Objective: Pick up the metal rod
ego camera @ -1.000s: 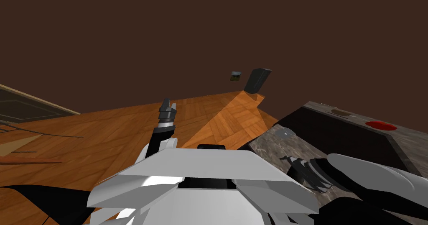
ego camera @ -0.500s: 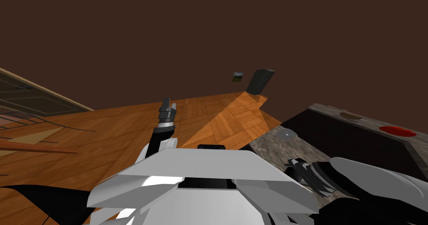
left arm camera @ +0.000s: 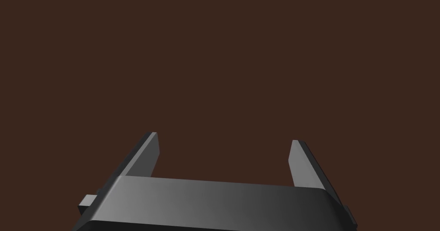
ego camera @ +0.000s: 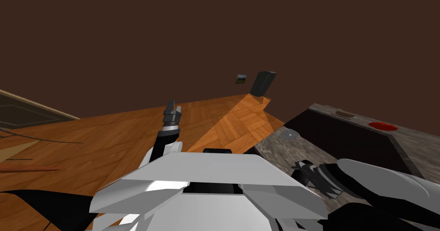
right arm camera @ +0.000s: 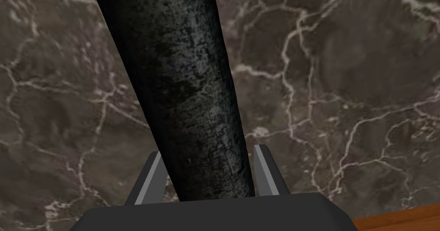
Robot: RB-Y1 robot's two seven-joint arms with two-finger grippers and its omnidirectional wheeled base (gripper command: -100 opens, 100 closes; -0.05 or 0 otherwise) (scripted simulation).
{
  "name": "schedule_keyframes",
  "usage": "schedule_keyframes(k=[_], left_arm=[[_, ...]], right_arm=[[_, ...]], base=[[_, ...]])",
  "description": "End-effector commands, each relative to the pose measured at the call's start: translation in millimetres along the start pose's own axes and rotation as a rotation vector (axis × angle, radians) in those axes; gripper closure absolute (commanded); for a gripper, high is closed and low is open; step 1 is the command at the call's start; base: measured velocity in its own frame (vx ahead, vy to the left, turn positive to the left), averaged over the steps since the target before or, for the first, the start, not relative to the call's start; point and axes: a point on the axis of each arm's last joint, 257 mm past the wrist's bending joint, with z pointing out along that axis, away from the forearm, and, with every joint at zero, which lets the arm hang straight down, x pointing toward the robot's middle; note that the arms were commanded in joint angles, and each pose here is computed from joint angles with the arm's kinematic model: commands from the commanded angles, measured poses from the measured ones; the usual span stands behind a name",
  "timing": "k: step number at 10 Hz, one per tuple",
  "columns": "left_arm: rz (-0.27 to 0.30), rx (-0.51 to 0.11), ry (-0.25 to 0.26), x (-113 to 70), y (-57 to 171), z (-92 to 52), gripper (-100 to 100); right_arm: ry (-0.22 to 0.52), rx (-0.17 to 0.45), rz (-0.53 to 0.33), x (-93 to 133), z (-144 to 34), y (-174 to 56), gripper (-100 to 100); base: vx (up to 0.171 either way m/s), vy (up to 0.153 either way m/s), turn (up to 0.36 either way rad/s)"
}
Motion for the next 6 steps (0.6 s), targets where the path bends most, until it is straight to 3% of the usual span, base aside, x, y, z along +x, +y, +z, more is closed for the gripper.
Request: schedule_keyframes(k=[1,4,5,6], left_arm=[[0.0,0.0,0.0,0.0,0.0,0.0,0],[0.0,0.0,0.0,0.0,0.0,0.0,0],[0.0,0.0,0.0,0.0,0.0,0.0,0],[0.0,0.0,0.0,0.1,-0.1,0.1,0]], right_arm=[[-0.001,-0.001,-0.049,1.9,-5.9,-13.6,100],[-0.001,-0.003,-0.129,4.1,-15.6,-33.9,100],[-0.001,-0.002,-0.111,1.8,-12.7,-29.5,100],[-0.002,-0.003,-0.114,1.7,-12.7,-29.8,0]], base=[[0.104,0.008,-0.379],[0.103,0.021,-0.287],[0.034,0.009,-0.05],[0.006,0.003,0.01]])
